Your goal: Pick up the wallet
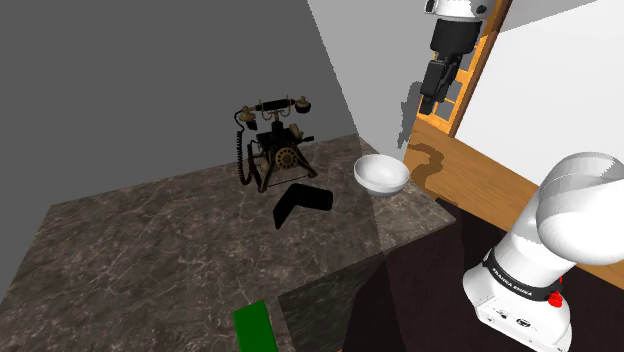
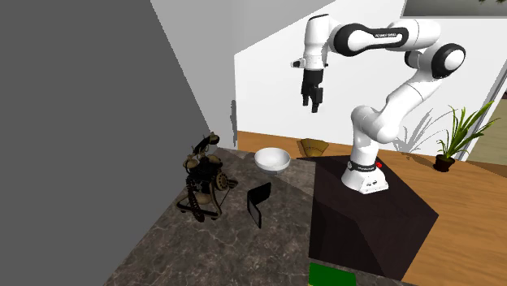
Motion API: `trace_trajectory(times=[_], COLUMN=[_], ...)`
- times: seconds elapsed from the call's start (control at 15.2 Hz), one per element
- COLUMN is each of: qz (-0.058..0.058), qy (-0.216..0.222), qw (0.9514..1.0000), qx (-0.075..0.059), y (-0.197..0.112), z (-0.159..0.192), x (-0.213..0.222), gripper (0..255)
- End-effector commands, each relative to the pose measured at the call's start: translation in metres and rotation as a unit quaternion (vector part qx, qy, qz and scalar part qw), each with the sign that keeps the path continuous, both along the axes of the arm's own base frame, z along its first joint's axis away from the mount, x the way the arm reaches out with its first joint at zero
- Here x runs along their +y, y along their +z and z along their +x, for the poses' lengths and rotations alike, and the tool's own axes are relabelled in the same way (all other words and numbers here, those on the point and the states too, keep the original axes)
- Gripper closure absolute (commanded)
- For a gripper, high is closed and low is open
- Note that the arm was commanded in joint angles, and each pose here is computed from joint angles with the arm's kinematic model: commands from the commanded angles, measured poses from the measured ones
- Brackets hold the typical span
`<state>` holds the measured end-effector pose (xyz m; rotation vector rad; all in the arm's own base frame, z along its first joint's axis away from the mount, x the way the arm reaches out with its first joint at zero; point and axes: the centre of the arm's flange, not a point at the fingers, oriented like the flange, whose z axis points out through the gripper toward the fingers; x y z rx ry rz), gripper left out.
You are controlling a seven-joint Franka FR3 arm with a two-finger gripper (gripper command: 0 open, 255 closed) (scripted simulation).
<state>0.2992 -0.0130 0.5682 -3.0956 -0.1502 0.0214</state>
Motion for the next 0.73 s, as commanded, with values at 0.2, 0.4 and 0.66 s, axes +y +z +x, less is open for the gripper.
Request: trace_trajectory(times=[0.2, 0.4, 0.66], qz=[0.002, 0.004, 0.006], qy=[0.022, 0.043, 0.072], qw=[0.9998, 0.9991, 0.9974], qx=[0.000, -0.001, -0.002], y=[-0.028, -0.056, -0.092], z=[0.027, 0.053, 0.087], x=[0.009, 0.020, 0.036], gripper=[0, 0, 0])
